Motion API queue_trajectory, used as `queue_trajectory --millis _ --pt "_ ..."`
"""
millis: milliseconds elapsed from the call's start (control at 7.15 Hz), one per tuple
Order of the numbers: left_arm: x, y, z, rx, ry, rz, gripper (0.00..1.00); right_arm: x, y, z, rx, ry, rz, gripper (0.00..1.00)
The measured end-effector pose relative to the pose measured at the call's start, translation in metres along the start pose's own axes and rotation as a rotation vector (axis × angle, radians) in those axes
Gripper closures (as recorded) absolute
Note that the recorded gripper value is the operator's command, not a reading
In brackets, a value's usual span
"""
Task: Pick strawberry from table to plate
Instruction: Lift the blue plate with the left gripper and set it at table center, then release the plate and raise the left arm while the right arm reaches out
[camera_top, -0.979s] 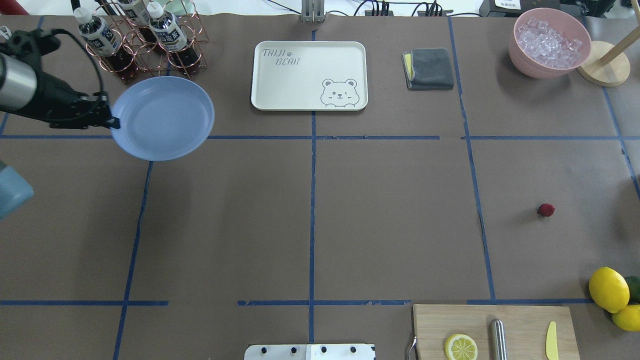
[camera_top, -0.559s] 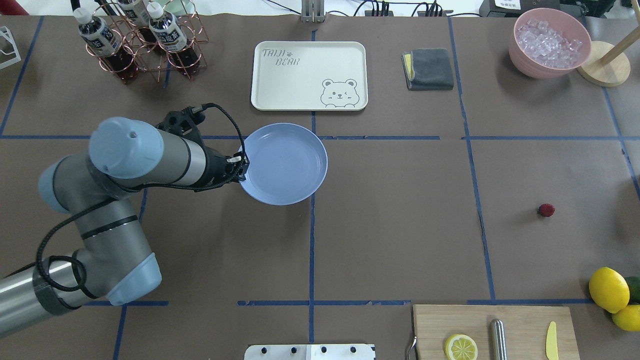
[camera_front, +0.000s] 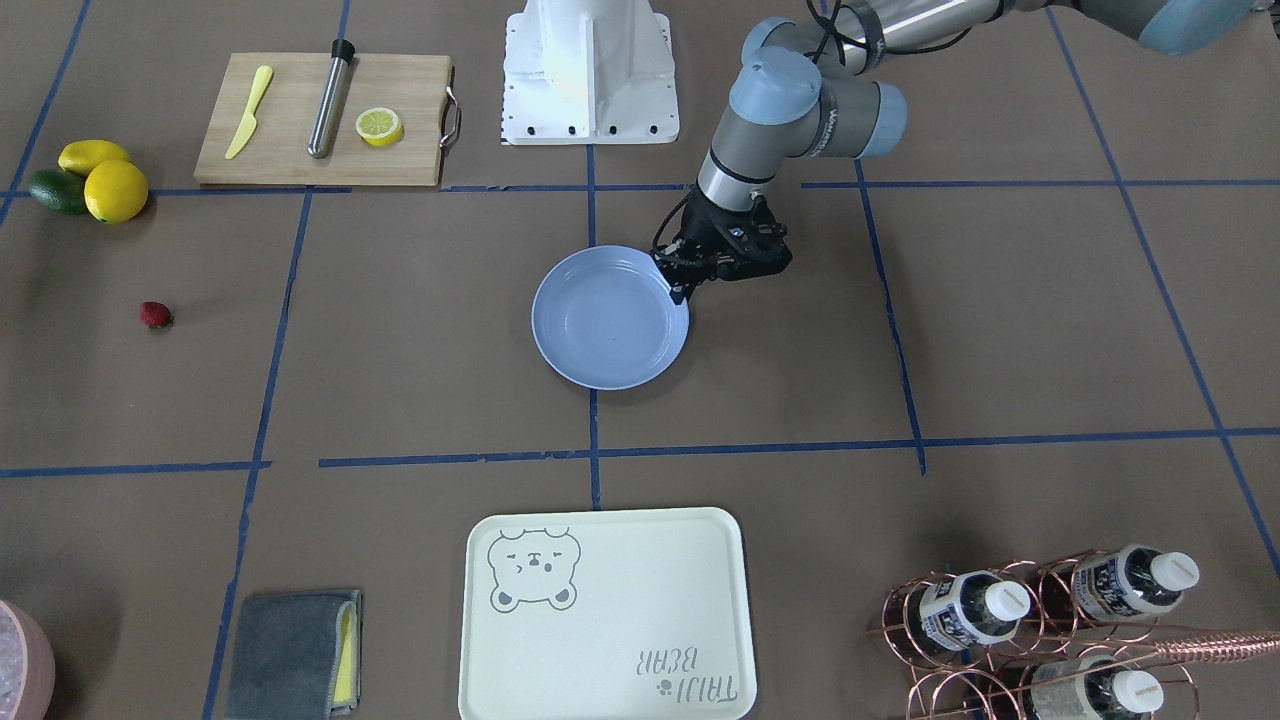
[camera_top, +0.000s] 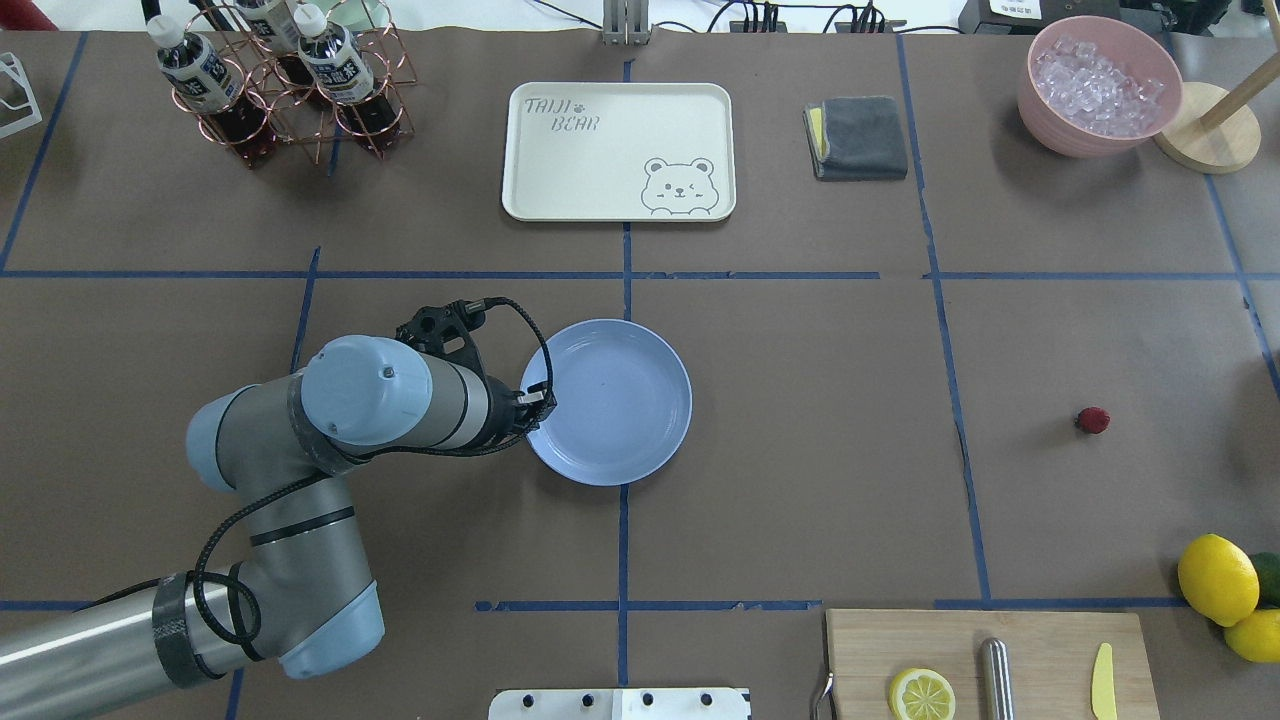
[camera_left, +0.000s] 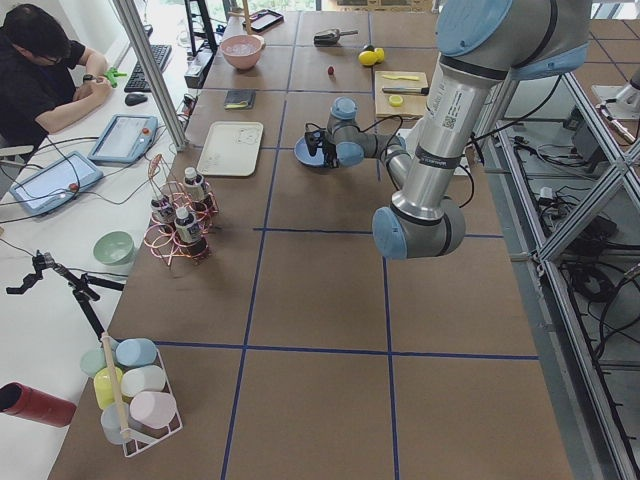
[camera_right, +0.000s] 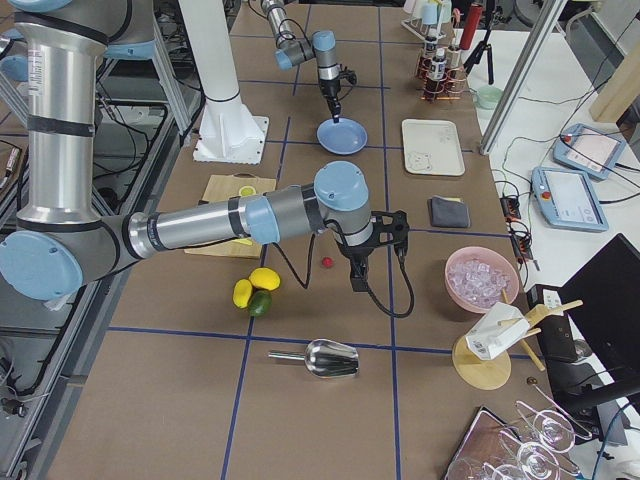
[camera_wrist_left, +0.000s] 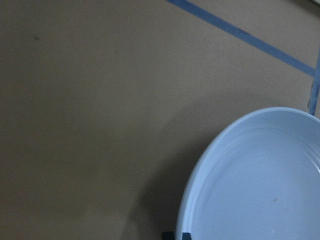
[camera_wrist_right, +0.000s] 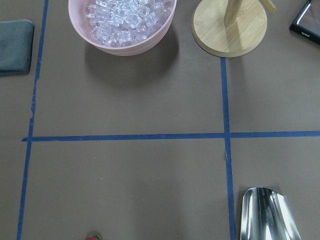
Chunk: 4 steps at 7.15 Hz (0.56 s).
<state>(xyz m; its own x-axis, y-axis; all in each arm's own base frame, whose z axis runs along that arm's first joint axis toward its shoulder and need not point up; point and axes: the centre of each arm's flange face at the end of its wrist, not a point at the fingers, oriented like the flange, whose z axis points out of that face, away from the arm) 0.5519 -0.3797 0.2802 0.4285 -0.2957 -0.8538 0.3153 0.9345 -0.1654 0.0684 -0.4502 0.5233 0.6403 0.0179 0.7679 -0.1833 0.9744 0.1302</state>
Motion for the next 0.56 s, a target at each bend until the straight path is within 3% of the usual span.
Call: queue_trajectory --millis 280,559 --pt "0.007 -0.023 -0.020 -0.010 0.021 0.001 0.00 -0.005 0.000 0.002 -0.007 -0.002 0.003 0.00" --pt "0.014 -0.058 -0.068 -0.018 0.007 0.023 0.00 -0.029 0.004 0.013 -0.030 -0.005 0.026 0.00"
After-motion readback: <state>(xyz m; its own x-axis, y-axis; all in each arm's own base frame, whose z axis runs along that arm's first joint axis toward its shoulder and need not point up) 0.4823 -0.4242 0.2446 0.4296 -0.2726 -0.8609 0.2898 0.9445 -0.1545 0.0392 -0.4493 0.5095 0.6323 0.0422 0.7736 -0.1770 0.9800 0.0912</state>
